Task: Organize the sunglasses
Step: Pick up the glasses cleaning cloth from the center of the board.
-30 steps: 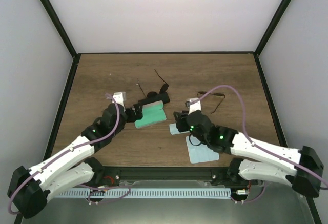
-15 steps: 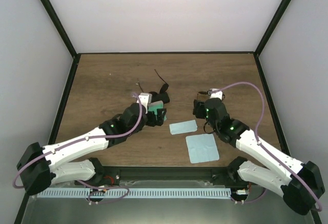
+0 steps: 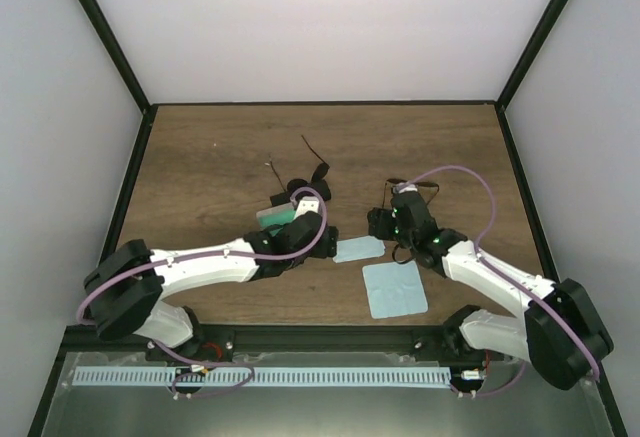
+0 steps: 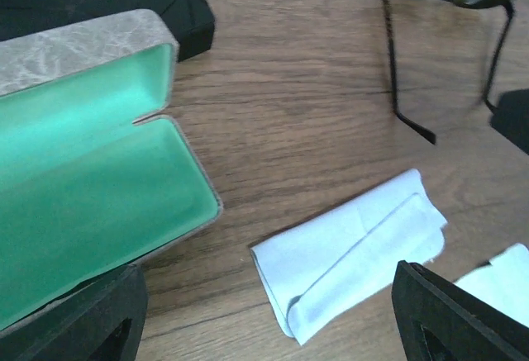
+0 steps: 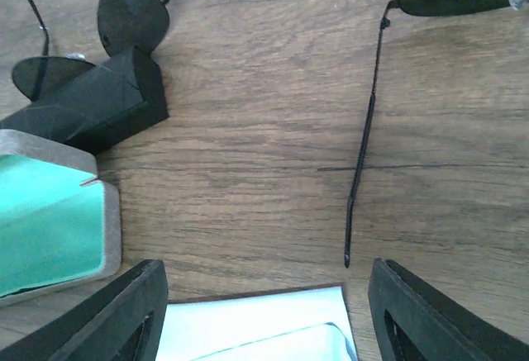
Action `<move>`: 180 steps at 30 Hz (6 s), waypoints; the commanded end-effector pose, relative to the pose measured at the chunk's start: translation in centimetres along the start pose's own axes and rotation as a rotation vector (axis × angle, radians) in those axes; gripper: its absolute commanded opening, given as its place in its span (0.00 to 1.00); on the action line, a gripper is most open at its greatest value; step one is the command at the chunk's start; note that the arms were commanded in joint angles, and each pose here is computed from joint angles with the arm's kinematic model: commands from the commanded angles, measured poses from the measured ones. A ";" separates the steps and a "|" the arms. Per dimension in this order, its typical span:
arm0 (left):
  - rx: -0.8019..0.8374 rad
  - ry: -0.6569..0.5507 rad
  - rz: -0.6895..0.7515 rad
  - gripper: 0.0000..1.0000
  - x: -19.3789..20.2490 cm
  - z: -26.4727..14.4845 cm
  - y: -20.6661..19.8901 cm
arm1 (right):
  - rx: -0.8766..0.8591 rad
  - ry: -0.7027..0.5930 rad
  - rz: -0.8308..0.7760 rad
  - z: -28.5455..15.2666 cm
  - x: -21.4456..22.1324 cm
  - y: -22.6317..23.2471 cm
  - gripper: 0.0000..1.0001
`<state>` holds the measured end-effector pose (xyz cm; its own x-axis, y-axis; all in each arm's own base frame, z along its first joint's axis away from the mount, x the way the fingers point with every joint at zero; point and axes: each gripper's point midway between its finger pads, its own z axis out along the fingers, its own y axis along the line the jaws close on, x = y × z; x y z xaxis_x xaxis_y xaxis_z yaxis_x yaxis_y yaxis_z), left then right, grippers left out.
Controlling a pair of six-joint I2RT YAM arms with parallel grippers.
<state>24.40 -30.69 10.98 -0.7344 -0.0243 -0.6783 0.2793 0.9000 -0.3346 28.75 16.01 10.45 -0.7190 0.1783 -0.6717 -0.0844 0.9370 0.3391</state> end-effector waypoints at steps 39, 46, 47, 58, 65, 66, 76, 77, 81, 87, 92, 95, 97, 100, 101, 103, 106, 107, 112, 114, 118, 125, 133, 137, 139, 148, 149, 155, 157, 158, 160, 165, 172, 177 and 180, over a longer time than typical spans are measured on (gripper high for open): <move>-0.189 0.151 -0.201 0.71 6.4 6.8 -1.9 | 0.046 0.009 -0.001 1.4 0.0 -0.8 0.71; -0.200 0.180 -0.189 0.62 7.7 7.5 -2.0 | 0.047 0.006 0.001 1.3 0.1 -0.9 0.71; -0.201 0.179 -0.190 0.61 7.7 7.5 -1.9 | 0.047 0.007 0.001 1.3 0.1 -0.9 0.71; -0.199 0.194 -0.183 0.40 8.3 7.8 -1.8 | 0.044 0.006 0.001 1.2 0.0 -0.8 0.71; -0.213 0.179 -0.180 0.32 8.0 7.2 -1.2 | 0.049 0.006 0.002 1.3 0.0 -0.9 0.71; -0.217 0.174 -0.180 0.31 7.9 7.1 -1.1 | 0.053 0.008 0.001 1.3 0.1 -1.0 0.71; -0.236 0.137 -0.163 0.13 7.4 6.2 0.1 | 0.010 0.068 0.003 1.1 1.1 -0.2 0.72; -0.229 0.137 -0.154 0.10 7.4 6.2 -0.1 | -0.002 0.074 0.004 1.0 1.2 0.0 0.72; -0.228 0.142 -0.131 0.04 7.6 6.7 -0.1 | -0.028 0.075 0.008 0.1 1.3 0.3 0.72; -0.216 0.165 -0.152 0.39 8.0 7.1 -0.5 | 0.001 0.069 0.005 0.3 1.6 -0.5 0.72; -0.228 0.163 -0.143 0.42 8.0 7.4 -0.4 | 0.005 0.087 0.004 1.0 2.1 -0.6 0.72; -0.227 0.169 -0.145 0.38 8.2 7.7 -0.4 | 0.009 0.095 0.003 1.2 2.3 -0.7 0.73; -0.218 0.172 -0.146 0.35 8.4 8.0 -0.6 | 0.012 0.098 0.004 1.2 2.5 -0.8 0.72; -0.194 0.189 -0.142 0.30 8.7 8.4 -1.0 | 0.015 0.098 0.004 1.3 2.6 -0.9 0.73; -0.192 0.192 -0.140 0.28 8.7 8.5 -1.1 | 0.018 0.099 0.004 1.3 2.6 -0.9 0.73; -0.190 0.195 -0.139 0.23 8.8 8.7 -1.1 | 0.022 0.099 0.003 1.3 2.7 -1.1 0.73; -0.195 0.198 -0.133 0.16 8.9 8.7 -0.9 | 0.025 0.100 0.003 1.4 2.7 -1.1 0.73; -0.195 0.198 -0.131 0.13 8.9 8.6 -0.9 | 0.026 0.100 0.004 1.4 2.7 -1.1 0.73; -0.216 0.173 -0.129 0.05 8.3 8.1 -0.2 | 0.029 0.101 0.012 1.2 2.7 -1.2 0.73; -0.220 0.161 -0.130 0.04 8.0 7.8 0.0 | 0.023 0.102 0.021 0.9 2.7 -1.1 0.73; -0.227 0.138 -0.134 0.04 7.7 7.5 0.6 | 0.021 0.111 0.029 0.2 3.0 -1.2 0.80; -0.222 0.116 -0.123 0.04 7.2 7.3 0.7 | 0.025 0.162 0.016 -0.5 4.5 -1.8 0.75; -0.214 0.123 -0.120 0.04 7.4 7.7 0.5 | 0.028 0.286 -0.004 1.4 7.4 -2.1 0.73; -0.216 0.123 -0.115 0.04 7.4 7.6 0.6 | 0.012 0.305 0.004 1.8 7.9 -1.8 0.69; -0.215 0.123 -0.113 0.04 7.4 7.6 0.6 | 0.003 0.311 0.006 1.8 8.0 -1.7 0.67; -0.211 0.126 -0.112 0.04 7.2 7.8 0.6 | -0.039 0.331 0.005 2.2 8.5 -1.0 0.65; -0.209 0.126 -0.112 0.04 7.2 7.8 0.6 | -0.038 0.338 0.005 2.3 8.7 -1.0 0.65; -0.205 0.130 -0.115 0.04 7.2 7.7 0.6 | -0.068 0.365 0.008 2.8 9.4 -0.6 0.64; -0.203 0.130 -0.116 0.04 7.3 7.7 0.6 | -0.072 0.367 0.008 2.9 9.5 -0.5 0.63; -0.205 0.130 -0.117 0.04 7.2 7.7 0.6 | -0.071 0.367 0.008 2.9 9.5 -0.5 0.63; -0.203 0.131 -0.117 0.04 7.3 7.7 0.6 | -0.070 0.369 0.007 2.9 9.5 -0.5 0.61; -0.202 0.135 -0.114 0.04 7.4 7.7 0.6 | -0.048 0.368 0.006 3.0 9.6 -0.9 0.49; -0.198 0.136 -0.116 0.04 7.4 7.7 0.5 | -0.027 0.372 0.008 3.4 9.6 -1.2 0.27; -0.206 0.125 -0.113 0.04 7.2 7.6 0.7 | -0.021 0.363 0.011 3.4 9.3 -1.2 0.12; -0.207 0.108 -0.098 0.04 6.7 7.5 0.7 | -0.030 0.349 0.018 3.3 8.9 -1.0 0.05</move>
<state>24.29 -34.59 1.68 -0.8193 -0.1065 -0.5633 0.0734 0.9550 -0.2874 24.77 18.08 2.03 -0.9069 0.0678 -0.4159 -0.1067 0.9179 0.3823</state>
